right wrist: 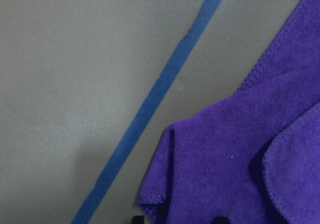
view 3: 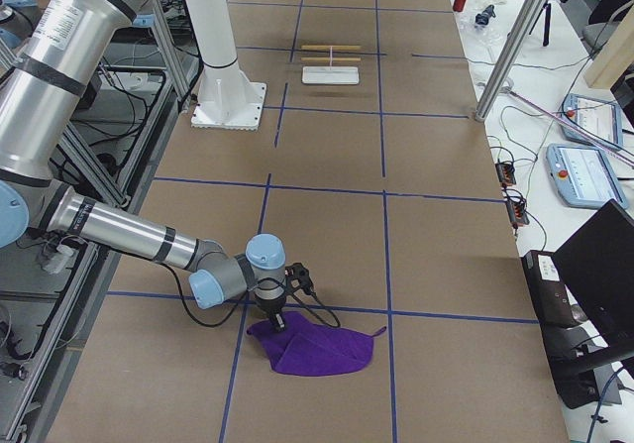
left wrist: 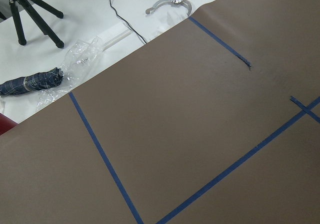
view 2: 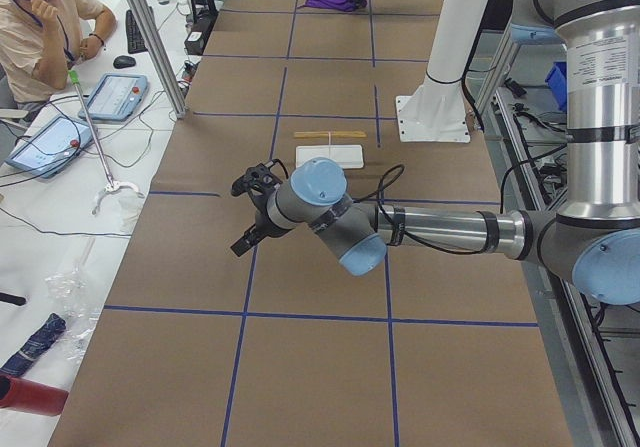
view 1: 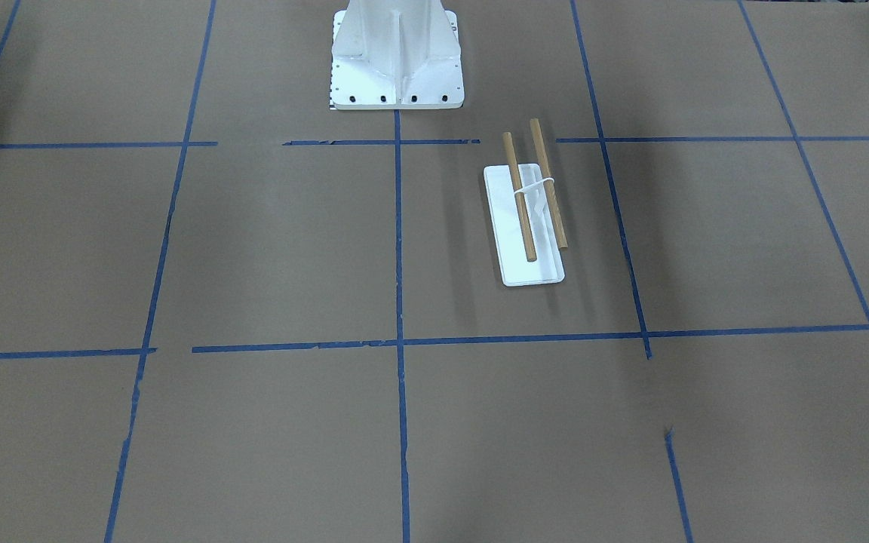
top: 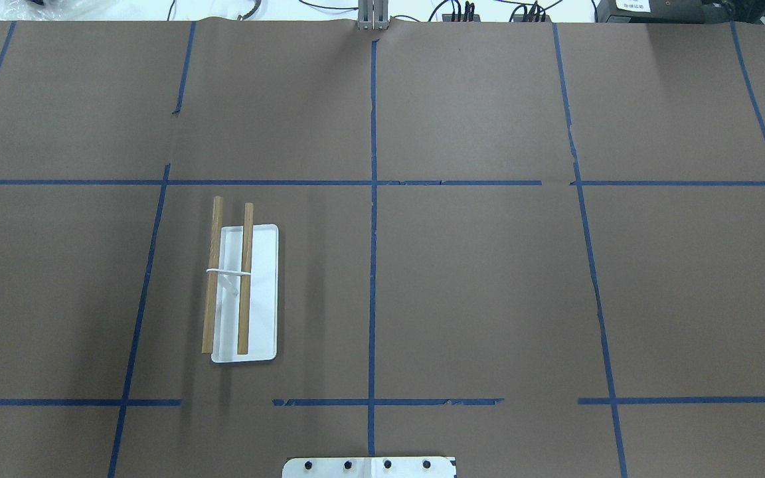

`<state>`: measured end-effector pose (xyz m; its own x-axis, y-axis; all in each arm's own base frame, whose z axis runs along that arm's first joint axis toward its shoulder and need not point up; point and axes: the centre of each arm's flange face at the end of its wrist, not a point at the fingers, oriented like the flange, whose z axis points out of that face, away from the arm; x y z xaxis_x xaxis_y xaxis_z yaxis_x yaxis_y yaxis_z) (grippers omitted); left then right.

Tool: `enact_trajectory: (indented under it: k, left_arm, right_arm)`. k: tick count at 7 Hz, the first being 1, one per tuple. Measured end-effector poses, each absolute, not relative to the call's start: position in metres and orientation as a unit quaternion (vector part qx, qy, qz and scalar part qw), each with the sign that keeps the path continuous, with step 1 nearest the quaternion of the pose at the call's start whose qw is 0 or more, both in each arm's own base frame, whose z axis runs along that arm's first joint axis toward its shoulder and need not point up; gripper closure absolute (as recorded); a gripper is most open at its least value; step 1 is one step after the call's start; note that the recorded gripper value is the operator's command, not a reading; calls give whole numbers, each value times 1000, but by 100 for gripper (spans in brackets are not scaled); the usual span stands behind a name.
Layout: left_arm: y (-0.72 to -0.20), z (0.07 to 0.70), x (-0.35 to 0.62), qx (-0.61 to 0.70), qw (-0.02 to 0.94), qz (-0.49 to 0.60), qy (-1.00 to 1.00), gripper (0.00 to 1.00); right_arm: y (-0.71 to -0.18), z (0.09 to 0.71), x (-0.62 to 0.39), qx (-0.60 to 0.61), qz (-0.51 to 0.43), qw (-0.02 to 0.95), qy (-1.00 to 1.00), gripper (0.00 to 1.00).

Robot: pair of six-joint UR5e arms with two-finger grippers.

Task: Hang towel on rack

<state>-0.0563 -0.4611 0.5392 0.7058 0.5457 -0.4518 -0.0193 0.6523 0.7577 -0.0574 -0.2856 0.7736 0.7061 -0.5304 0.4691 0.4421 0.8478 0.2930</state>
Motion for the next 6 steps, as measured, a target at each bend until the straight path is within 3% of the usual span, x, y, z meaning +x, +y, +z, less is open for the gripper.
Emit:
enact_trajectory:
  k: [3,6]
  left_arm:
    - [-461,539,-56,382,841,168,345,0]
    - [-464,530,-55,403,832,177,338,0]
  right_arm:
    - [-286,745,-50,114,-282,911,-278,100]
    - [-333,624,-29,232,-246,880,-333,100]
